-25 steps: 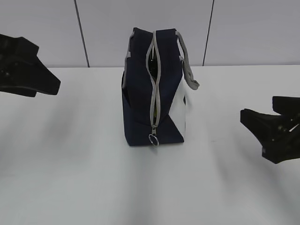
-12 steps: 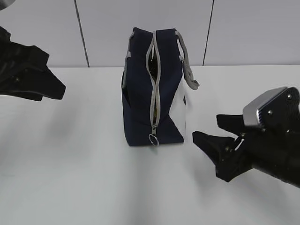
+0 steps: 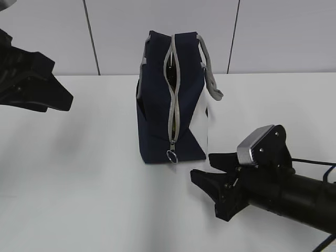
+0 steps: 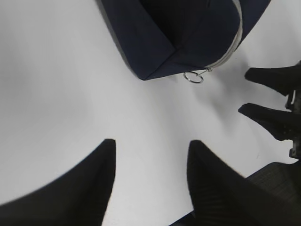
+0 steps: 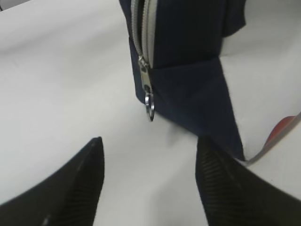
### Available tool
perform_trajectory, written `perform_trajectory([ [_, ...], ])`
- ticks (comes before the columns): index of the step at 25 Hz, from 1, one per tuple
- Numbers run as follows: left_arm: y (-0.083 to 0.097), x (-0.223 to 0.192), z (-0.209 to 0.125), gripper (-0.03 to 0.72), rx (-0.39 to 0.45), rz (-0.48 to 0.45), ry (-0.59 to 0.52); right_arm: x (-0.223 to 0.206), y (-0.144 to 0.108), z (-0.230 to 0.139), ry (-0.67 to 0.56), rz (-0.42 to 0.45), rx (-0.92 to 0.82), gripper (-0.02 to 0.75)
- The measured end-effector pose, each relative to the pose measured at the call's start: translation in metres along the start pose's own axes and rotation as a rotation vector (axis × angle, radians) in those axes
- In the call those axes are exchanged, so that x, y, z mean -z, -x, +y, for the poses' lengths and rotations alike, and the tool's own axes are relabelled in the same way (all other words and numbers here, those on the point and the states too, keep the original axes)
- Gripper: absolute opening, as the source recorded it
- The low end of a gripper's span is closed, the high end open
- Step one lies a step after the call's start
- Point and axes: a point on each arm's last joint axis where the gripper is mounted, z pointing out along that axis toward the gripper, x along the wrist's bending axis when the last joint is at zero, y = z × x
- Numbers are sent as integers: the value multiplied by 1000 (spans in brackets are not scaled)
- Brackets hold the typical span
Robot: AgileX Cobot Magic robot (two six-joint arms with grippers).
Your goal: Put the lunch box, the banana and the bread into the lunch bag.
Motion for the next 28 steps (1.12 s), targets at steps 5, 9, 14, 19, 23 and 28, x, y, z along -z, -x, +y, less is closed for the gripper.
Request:
perform_trajectory([
  [5,0,0,0,361,-4,1,0,-15,-5,-7,-14,66,15,391],
  [9,0,0,0,361,-4,1,0,-26,-7,-4,-9,68,23,384],
  [14,0,0,-1,361,-4,-1,-10,-35,-2,1,-16,45,32,346],
  [19,0,0,-2,361,-4,-2,-20,-44,3,4,-33,35,46,295],
  [23,0,0,-3,361,-5,-3,-29,-51,4,-2,-51,48,48,288],
  [28,0,0,-3,361,-6,-4,-32,-53,4,-3,-54,53,51,288],
])
